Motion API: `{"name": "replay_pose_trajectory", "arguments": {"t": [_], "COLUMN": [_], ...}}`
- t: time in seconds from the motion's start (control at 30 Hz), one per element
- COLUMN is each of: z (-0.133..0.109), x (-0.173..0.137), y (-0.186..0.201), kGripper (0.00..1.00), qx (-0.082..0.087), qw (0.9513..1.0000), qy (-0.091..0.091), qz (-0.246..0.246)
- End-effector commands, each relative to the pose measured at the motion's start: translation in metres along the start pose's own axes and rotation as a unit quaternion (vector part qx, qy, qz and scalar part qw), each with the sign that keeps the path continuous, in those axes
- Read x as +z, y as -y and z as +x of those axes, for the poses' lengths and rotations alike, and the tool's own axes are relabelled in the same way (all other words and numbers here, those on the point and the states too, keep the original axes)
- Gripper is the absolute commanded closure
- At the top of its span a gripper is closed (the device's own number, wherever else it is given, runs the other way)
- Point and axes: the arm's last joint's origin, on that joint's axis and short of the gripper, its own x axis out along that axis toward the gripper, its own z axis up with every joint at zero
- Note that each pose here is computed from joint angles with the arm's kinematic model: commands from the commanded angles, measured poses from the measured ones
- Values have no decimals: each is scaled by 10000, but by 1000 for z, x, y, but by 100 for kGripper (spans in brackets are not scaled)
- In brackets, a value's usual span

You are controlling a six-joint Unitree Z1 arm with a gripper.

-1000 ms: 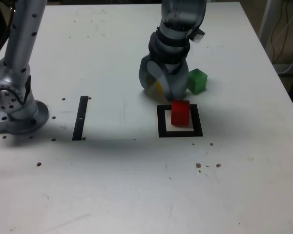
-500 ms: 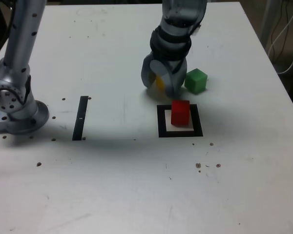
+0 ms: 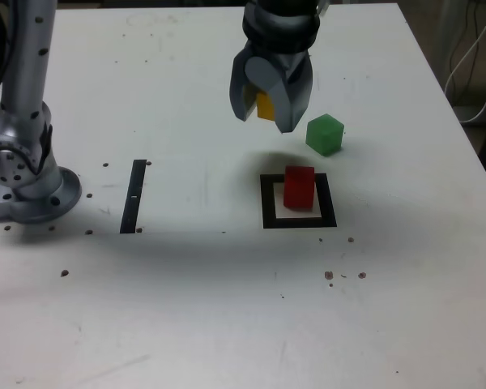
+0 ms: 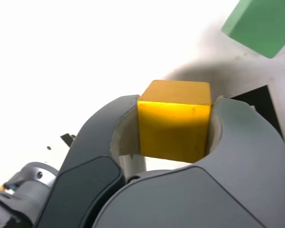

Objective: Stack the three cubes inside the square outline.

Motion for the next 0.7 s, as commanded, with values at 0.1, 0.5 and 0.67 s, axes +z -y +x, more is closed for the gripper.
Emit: {"name": "replay_pose_trajectory", "arguments": {"t": [0.1, 0.5, 0.67], "z": [-16, -17, -10], "x": [14, 47, 61], "y": [30, 80, 83], "kGripper": [89, 89, 89], "qx": [21, -53, -54], "qw": [9992, 9944, 9945], "qy": [128, 169, 101], "qz": [-375, -1040, -1042]}}
